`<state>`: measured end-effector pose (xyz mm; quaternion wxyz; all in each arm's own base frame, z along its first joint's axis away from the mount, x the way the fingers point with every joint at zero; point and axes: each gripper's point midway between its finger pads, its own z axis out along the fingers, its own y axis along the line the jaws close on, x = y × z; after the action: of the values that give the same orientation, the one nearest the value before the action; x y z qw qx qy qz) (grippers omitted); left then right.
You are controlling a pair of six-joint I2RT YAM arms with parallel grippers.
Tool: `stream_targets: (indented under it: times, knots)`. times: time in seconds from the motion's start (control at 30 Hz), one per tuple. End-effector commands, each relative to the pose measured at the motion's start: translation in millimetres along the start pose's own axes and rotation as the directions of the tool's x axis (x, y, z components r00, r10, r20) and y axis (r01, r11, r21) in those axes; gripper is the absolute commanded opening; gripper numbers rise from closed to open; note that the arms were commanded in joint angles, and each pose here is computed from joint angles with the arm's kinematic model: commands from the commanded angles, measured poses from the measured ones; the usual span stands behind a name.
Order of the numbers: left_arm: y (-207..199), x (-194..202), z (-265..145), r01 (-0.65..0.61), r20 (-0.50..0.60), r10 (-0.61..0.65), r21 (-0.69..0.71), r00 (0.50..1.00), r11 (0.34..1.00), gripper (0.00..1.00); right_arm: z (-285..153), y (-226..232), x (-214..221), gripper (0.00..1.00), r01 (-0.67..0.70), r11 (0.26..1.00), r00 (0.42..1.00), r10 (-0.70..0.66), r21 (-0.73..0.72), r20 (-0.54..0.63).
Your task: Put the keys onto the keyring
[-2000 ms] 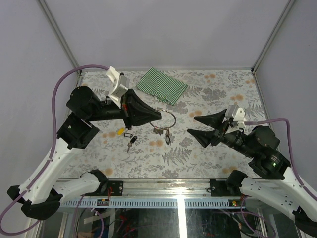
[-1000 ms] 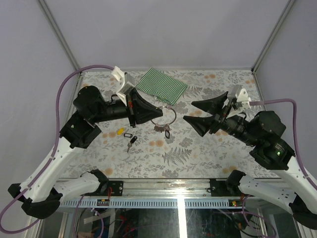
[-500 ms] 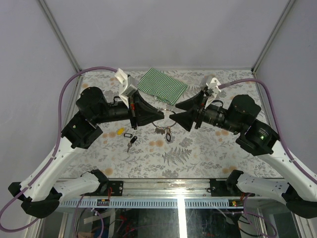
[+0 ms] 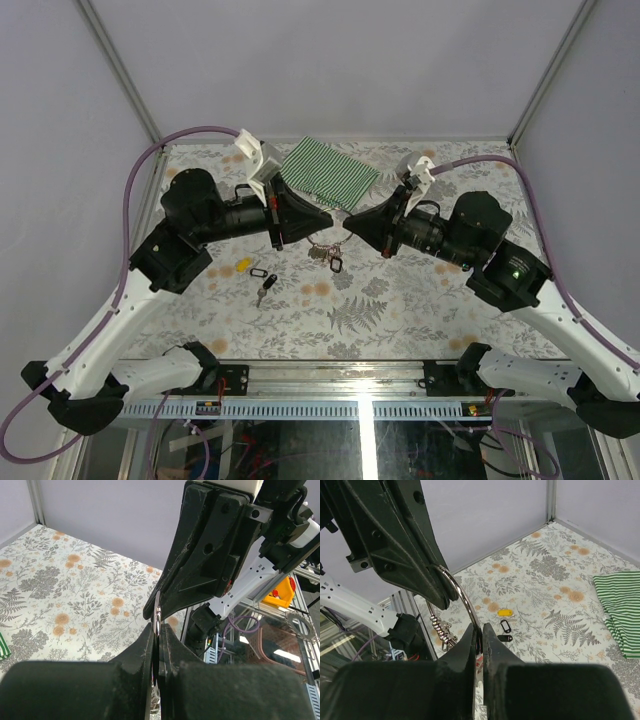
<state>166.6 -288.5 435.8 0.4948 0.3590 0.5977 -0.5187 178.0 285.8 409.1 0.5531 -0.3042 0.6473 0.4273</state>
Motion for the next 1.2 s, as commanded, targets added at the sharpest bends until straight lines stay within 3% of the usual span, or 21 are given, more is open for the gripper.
stream_targets:
  times: [0.0,0.23,0.67,0.8,1.17]
  knots:
    - [-25.2,-27.0,-5.9,-0.036,0.064,0.032,0.066,0.997,0.997,0.00,8.5,-1.7,-32.6,0.00,-0.056,0.998,0.992,0.052,0.029,0.117]
    - [-23.2,-26.8,-10.1,-0.035,0.065,0.033,0.036,0.997,0.999,0.07,10.0,-8.0,-29.2,0.00,-0.077,0.996,0.986,0.068,0.049,0.154]
    - [-9.6,-19.2,-21.6,-0.033,0.111,0.041,-0.070,0.993,0.997,0.43,-11.7,-25.8,-29.8,0.00,-0.053,0.987,0.973,0.017,0.152,0.231]
    - [-0.9,-18.9,-30.4,-0.039,0.134,0.059,-0.144,0.989,0.989,0.52,-17.9,-31.6,-36.1,0.00,-0.040,0.978,0.978,-0.003,0.204,0.208]
    - [37.8,3.2,-46.5,-0.049,0.132,0.107,-0.379,0.986,0.924,0.49,-37.8,-48.0,-62.1,0.00,-0.003,0.936,0.989,-0.049,0.353,0.139]
